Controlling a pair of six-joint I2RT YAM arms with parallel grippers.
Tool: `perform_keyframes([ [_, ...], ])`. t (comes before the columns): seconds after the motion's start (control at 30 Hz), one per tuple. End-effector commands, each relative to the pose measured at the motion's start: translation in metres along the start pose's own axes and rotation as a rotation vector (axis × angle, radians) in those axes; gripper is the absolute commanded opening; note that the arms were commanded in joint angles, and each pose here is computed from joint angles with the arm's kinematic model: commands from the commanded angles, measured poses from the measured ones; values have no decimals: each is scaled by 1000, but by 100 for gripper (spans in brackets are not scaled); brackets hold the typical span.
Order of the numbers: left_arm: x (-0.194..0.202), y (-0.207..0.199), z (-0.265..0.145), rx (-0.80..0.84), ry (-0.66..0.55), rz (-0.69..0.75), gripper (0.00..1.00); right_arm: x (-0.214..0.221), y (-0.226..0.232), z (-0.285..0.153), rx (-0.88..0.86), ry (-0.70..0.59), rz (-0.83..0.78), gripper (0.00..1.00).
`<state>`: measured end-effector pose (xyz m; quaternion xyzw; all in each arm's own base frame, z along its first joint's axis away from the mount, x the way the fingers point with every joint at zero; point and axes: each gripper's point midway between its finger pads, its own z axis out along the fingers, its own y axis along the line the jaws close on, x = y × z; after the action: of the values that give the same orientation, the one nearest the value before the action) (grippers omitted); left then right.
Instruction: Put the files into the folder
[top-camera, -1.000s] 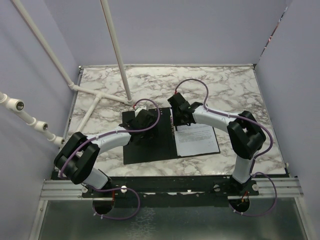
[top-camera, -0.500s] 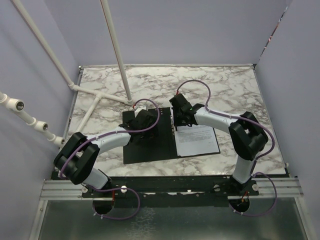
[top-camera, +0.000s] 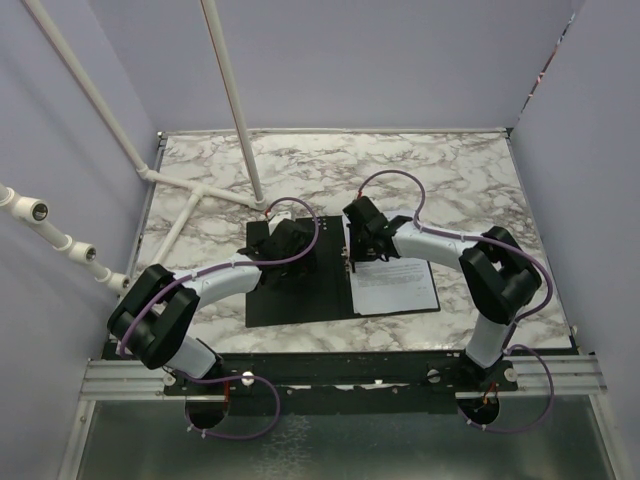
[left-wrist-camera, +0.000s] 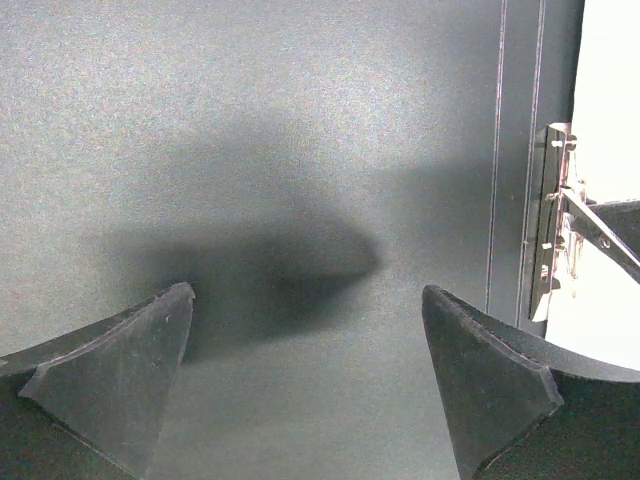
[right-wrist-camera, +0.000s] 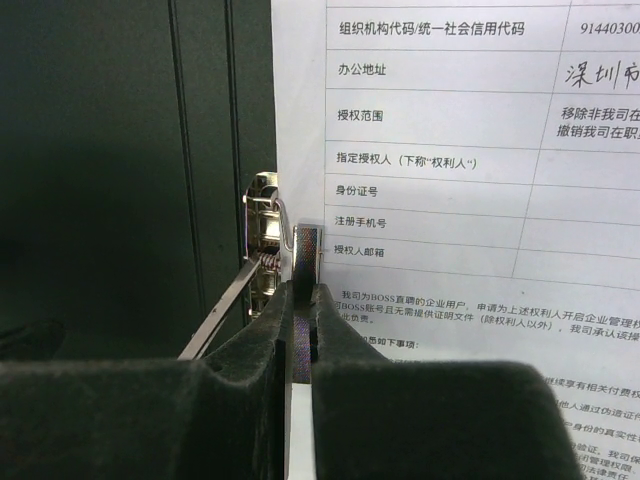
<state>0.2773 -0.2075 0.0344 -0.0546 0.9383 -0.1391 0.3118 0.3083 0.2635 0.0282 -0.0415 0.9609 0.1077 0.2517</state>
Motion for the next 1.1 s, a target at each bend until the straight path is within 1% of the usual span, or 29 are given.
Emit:
perform_keyframes([
  [0.0, 30, 22, 4, -68, 83, 0, 99, -1, 3, -5, -24, -12, 30, 10],
  [0.07, 30, 23, 4, -70, 82, -1, 99, -2, 3, -6, -21, -15, 33, 17],
  [0.1, 30, 23, 4, -71, 83, -2, 99, -3, 3, -7, -20, -21, 34, 22],
  [0.2, 31, 23, 5, -72, 86, -4, 99, -7, 3, -10, -16, -34, 36, 24],
  [0.37, 30, 21, 4, -63, 85, -5, 99, -16, 2, -21, -10, -61, 42, 25],
  [0.57, 31, 21, 4, -59, 85, -6, 99, -30, 2, -44, -9, -107, 46, 25],
  [0.83, 30, 20, 0, -45, 80, -3, 99, -41, 28, -74, -137, -124, 16, 26],
  [1.07, 22, 12, -7, -12, 64, -5, 99, -34, 41, -70, -120, -88, -38, 26],
])
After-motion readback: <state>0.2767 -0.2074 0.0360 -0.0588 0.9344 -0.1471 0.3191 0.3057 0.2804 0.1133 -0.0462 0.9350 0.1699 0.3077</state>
